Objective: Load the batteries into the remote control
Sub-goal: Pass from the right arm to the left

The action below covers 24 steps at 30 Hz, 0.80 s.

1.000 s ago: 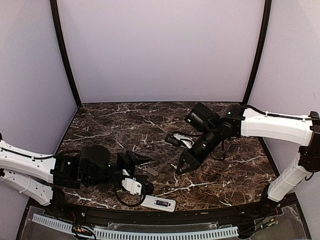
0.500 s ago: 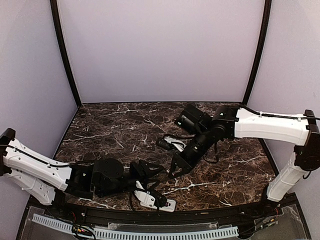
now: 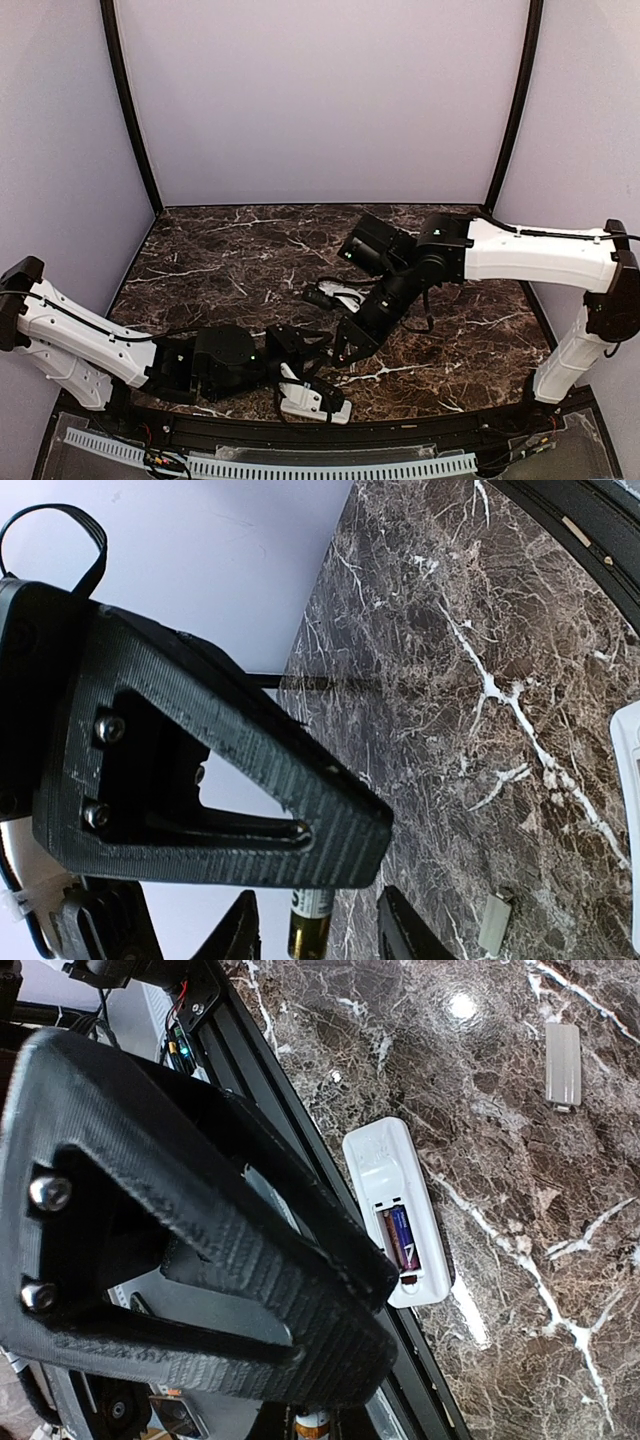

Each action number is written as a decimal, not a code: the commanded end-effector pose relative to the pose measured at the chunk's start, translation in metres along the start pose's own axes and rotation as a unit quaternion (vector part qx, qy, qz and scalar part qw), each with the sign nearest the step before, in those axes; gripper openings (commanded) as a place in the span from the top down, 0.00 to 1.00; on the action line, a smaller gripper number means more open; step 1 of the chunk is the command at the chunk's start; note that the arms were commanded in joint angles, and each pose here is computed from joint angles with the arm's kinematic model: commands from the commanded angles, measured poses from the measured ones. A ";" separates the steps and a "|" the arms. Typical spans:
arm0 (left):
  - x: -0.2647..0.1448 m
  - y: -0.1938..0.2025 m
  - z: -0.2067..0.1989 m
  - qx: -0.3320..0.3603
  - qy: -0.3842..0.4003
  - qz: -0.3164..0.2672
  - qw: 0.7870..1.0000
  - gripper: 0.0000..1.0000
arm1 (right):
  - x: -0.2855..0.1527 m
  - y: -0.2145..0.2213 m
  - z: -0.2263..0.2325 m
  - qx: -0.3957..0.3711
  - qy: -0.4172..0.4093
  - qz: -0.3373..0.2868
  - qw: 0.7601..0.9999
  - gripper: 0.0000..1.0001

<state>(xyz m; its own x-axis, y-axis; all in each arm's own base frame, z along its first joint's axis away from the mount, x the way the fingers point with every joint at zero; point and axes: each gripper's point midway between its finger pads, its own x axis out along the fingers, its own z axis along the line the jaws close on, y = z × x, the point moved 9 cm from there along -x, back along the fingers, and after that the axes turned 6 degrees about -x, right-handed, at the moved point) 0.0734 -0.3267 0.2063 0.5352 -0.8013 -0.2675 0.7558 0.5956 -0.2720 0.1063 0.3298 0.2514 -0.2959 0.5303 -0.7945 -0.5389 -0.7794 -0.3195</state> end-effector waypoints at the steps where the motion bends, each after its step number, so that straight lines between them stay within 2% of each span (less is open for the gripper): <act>1: 0.001 -0.001 -0.002 -0.006 0.001 0.001 1.000 0.64 | -0.009 -0.003 0.007 -0.018 0.003 -0.025 1.000 1.00; 7: 0.008 -0.003 -0.006 -0.008 0.000 0.007 1.000 0.81 | -0.008 -0.010 0.008 -0.039 0.003 -0.027 0.999 1.00; 9: 0.010 -0.003 -0.007 -0.007 -0.005 0.006 1.000 0.97 | -0.007 -0.011 0.008 -0.041 0.005 -0.027 0.999 1.00; 14: 0.012 -0.004 -0.003 -0.041 -0.025 0.011 0.999 1.00 | -0.013 -0.012 0.009 -0.047 0.017 -0.042 0.998 0.98; 18: 0.011 -0.005 -0.001 -0.108 -0.008 0.015 0.994 1.00 | -0.028 -0.013 0.010 -0.054 0.045 -0.077 0.995 0.62; 22: 0.003 -0.007 0.003 -0.208 0.032 0.009 0.978 1.00 | -0.043 -0.010 0.014 -0.056 0.051 -0.125 0.989 0.45; 24: -0.005 -0.009 0.003 -0.256 0.070 0.001 0.964 1.00 | -0.050 -0.007 0.018 -0.054 0.041 -0.161 0.985 0.40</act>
<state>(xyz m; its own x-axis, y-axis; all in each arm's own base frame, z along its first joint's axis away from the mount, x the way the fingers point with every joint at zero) 0.0748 -0.3354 0.1960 0.5406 -0.7791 -0.3174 0.6046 0.6222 -0.4973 0.1125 0.3227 0.2772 -0.1469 0.6087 -0.7796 -0.5064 -0.7233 -0.4694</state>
